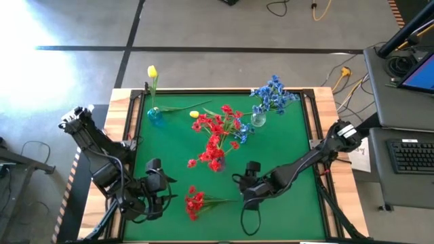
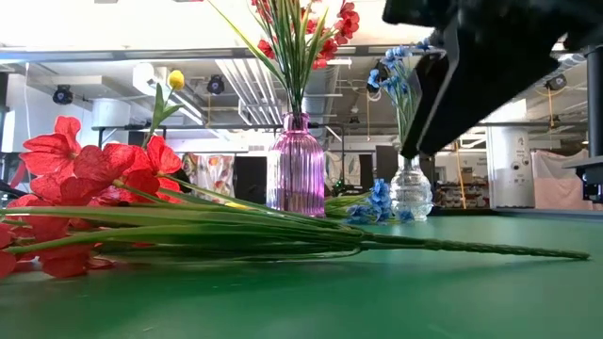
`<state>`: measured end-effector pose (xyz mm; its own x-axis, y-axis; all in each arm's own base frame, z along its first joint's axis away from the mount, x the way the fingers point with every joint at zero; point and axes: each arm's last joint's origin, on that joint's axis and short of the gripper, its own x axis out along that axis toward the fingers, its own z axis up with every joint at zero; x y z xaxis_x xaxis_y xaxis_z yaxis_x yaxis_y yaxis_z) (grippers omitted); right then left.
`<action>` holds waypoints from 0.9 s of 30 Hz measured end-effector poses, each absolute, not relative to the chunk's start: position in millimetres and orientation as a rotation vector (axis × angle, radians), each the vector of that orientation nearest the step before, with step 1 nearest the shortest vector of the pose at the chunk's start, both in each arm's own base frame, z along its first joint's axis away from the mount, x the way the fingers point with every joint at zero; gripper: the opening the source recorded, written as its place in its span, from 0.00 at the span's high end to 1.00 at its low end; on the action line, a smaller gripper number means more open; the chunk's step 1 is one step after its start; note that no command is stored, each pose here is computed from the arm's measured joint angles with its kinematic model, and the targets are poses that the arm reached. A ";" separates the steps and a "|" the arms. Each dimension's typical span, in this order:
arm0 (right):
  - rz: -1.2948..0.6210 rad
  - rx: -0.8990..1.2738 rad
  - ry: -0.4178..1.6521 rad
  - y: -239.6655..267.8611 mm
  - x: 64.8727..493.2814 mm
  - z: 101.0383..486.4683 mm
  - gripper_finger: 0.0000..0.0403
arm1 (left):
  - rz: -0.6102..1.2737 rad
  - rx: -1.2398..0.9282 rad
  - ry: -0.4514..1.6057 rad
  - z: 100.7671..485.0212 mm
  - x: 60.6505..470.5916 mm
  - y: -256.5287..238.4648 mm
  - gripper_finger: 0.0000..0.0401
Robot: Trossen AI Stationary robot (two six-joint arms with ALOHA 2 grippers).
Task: Sort flowers into vase by color
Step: Put the red flowers into the purple vase
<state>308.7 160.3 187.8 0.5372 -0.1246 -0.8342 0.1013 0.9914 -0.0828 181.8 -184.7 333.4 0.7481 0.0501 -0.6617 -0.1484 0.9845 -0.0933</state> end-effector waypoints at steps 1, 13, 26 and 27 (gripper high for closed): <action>-0.161 -0.045 1.008 158.2 306.1 187.9 0.33 | 0.109 -0.143 0.718 333.4 181.8 -184.7 0.46; -0.361 -0.282 1.039 141.3 287.7 186.8 0.39 | 0.122 -0.109 0.732 324.3 181.1 -183.6 0.46; -0.359 -0.186 0.936 133.3 273.5 210.4 0.40 | 0.241 0.093 0.748 282.1 174.7 -165.4 0.46; -0.355 -0.181 0.923 133.6 274.1 212.1 0.40 | 0.246 0.095 0.748 283.3 174.1 -163.1 0.46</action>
